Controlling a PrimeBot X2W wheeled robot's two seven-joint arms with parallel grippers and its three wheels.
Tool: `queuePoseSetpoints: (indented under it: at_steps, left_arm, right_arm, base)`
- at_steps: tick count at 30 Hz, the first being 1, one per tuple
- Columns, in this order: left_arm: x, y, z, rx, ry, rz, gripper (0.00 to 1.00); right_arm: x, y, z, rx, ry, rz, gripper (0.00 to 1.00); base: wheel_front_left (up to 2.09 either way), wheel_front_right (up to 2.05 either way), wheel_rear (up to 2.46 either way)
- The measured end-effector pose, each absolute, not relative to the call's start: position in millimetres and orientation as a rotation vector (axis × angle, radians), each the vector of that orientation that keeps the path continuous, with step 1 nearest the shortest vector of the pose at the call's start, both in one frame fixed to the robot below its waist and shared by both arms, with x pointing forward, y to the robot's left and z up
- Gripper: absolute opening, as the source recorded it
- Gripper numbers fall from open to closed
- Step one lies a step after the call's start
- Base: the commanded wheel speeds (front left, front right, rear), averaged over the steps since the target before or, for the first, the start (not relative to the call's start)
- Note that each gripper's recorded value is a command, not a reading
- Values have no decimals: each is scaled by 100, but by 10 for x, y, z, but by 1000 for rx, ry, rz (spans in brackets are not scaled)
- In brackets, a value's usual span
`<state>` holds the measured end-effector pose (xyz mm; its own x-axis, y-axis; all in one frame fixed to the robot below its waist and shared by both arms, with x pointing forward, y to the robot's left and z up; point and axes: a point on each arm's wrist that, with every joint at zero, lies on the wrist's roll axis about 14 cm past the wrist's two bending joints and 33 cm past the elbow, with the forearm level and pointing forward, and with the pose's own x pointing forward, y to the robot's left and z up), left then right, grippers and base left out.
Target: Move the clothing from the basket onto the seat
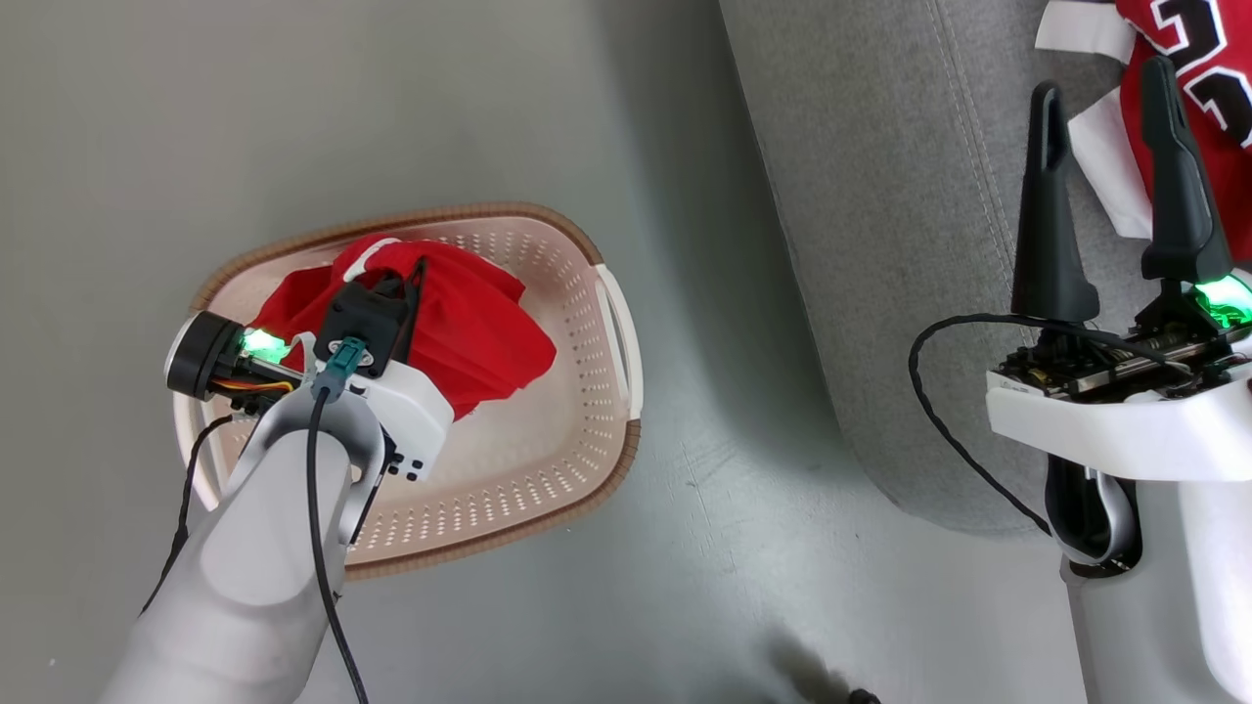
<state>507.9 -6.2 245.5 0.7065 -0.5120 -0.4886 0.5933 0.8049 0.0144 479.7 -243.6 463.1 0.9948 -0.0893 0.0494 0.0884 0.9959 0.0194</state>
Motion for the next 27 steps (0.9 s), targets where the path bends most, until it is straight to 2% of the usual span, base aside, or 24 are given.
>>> queuePoseSetpoints:
  at_steps: [15, 27]
  left_arm:
    - [5363, 247, 3375, 136, 261, -440, 0]
    - [5295, 543, 4290, 144, 41, -359, 0]
  right_arm:
    - [4811, -2193, 4926, 21, -116, -21, 100]
    - [4745, -1968, 5188, 15, -165, 52, 100]
  base:
    - [0, 0, 0]
    - [0, 0, 0]
